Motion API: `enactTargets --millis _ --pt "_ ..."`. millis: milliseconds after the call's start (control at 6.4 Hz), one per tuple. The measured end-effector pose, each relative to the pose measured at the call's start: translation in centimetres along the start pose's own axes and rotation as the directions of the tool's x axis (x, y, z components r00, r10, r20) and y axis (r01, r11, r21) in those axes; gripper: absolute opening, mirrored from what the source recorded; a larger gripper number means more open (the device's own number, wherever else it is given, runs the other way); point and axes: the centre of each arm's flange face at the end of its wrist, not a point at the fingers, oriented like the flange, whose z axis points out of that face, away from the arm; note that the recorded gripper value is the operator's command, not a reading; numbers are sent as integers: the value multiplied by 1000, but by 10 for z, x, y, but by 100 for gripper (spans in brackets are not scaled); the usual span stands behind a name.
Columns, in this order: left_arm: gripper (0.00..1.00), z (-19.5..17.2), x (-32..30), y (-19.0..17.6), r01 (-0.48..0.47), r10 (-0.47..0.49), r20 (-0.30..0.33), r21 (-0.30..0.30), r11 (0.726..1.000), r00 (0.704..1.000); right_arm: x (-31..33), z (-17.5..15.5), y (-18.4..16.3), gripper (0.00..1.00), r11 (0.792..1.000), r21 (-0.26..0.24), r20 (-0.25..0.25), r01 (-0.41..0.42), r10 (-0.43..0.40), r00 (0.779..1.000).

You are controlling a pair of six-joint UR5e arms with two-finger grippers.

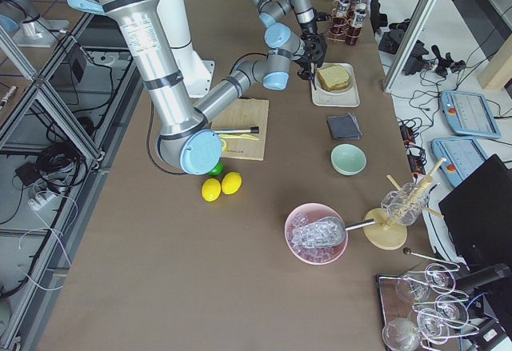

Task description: Make sandwich and place on tray

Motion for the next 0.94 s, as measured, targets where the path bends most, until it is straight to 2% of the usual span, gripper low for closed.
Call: enactTargets --millis 469,781,938 --pt "98 -81 -10 12 -34 34 33 5 999 999 17 -19 -29 99 998 42 -20 56 -55 998" --pt "98 -121 -28 0 -84 83 35 30 996 996 39 -37 -62 99 996 36 -59 85 -83 995" --pt "98 -140 -34 -13 -131 128 56 56 990 990 62 -51 -85 99 991 27 -98 134 -131 987"
